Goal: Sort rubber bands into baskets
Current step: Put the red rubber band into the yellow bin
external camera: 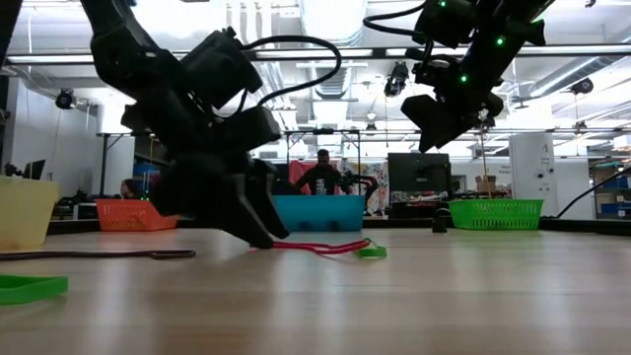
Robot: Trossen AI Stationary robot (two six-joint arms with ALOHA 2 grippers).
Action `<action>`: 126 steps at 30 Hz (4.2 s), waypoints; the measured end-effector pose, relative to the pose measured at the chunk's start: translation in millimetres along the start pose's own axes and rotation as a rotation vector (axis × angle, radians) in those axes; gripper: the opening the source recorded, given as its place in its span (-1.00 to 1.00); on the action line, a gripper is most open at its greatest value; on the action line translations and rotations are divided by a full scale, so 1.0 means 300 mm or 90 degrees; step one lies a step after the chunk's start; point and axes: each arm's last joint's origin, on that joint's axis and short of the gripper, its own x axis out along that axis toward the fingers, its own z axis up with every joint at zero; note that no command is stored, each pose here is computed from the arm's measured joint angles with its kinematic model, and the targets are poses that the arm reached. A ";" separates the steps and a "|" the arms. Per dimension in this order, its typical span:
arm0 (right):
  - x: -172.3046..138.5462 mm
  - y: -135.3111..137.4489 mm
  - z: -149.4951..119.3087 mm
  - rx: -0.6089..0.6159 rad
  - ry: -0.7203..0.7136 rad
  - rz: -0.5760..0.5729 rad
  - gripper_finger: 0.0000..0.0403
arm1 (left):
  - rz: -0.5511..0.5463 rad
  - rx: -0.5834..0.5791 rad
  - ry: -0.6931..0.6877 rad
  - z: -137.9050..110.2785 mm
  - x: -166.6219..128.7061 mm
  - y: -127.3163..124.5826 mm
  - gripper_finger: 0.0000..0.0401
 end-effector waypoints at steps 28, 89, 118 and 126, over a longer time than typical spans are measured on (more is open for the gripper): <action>0.001 0.005 -0.012 -0.007 0.009 0.014 -0.09 | -0.126 -0.032 -0.110 0.046 -0.056 0.044 -1.00; 0.009 0.012 -0.027 -0.005 -0.005 0.023 -0.09 | 0.017 -0.605 0.563 -0.012 -0.802 -0.096 -1.00; 0.006 0.017 -0.029 -0.011 0.001 0.040 -0.09 | 0.059 -0.474 0.921 -0.113 -0.525 -0.140 -1.00; 0.007 0.017 -0.030 -0.011 0.001 0.040 -0.09 | 0.053 -0.451 0.857 -0.107 -0.484 -0.140 -0.94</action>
